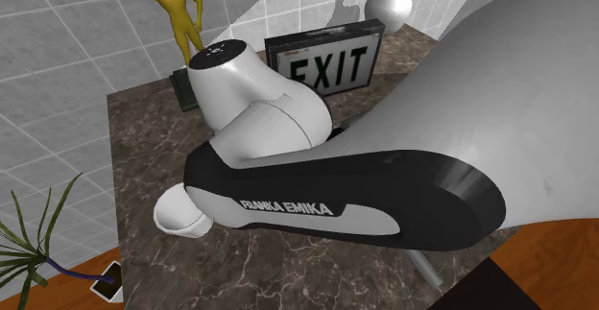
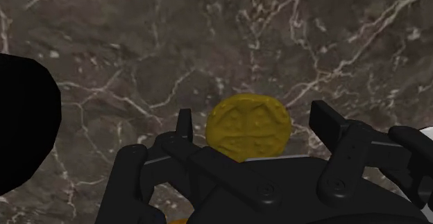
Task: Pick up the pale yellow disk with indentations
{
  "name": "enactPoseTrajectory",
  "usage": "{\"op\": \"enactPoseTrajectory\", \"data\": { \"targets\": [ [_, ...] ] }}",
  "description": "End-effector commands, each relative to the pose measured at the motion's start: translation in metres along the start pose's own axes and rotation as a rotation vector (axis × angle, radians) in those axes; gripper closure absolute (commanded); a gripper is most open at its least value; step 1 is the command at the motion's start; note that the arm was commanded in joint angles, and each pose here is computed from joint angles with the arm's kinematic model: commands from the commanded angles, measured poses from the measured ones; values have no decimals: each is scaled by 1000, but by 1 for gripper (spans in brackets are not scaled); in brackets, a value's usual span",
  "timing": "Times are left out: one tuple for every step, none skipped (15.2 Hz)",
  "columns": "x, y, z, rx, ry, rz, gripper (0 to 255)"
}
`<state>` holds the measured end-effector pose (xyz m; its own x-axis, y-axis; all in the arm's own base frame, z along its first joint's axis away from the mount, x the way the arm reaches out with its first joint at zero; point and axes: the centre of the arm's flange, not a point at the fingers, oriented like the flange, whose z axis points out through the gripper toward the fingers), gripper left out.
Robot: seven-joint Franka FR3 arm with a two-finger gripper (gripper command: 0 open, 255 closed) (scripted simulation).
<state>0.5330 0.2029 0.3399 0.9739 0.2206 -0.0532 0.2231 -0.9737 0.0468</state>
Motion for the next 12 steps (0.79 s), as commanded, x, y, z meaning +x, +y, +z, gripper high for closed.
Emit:
{"op": "enactPoseTrajectory", "data": {
  "targets": [
    [0, 0, 6, 0, 1, 0, 0],
    [0, 0, 6, 0, 1, 0, 0],
    [0, 1, 6, 0, 1, 0, 255],
    [0, 1, 7, 0, 1, 0, 255],
    [0, 1, 7, 0, 1, 0, 255],
    [0, 1, 7, 0, 1, 0, 255],
    [0, 1, 7, 0, 1, 0, 255],
    [0, 1, 7, 0, 1, 0, 255],
    [0, 1, 7, 0, 1, 0, 255],
    [0, 1, 7, 0, 1, 0, 255],
    [0, 1, 7, 0, 1, 0, 255],
    [0, 0, 6, 0, 1, 0, 255]
  ]
}}
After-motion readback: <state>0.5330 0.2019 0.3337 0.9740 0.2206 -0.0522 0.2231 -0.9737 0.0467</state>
